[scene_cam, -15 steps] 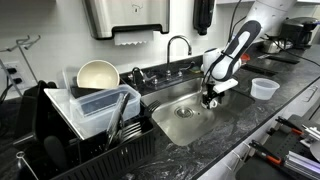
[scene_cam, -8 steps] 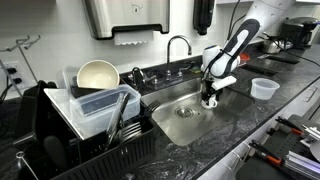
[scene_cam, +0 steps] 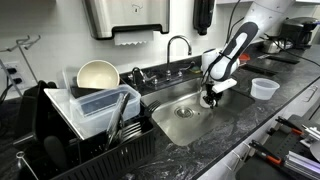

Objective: Pick up the spoon from the dish rack and place it inside the white mug in the sink, remove the mug from the sink and place it on the right side of the countertop

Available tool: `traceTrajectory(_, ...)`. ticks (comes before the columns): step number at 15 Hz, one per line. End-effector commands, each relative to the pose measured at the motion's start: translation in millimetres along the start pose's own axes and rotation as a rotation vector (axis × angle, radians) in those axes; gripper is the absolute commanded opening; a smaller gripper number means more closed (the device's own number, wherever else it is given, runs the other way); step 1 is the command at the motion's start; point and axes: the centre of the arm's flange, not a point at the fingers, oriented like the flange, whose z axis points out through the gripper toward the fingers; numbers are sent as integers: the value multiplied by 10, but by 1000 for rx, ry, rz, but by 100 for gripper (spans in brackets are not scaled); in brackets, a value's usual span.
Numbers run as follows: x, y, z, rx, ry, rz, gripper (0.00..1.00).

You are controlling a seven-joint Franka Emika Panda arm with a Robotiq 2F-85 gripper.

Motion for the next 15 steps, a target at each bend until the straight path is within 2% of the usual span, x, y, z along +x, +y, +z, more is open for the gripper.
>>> traceTrajectory(1,15,-9,7,7,-14,-4,26)
traceTrajectory(3,12,-10,4,8,-13,-3,18)
traceTrajectory(5,12,-8,-2,10,-6,4,0)
traceTrajectory(7,12,-7,-12,12,-3,5,3)
traceTrajectory(15,-31,-24,-151,24,41,12,3)
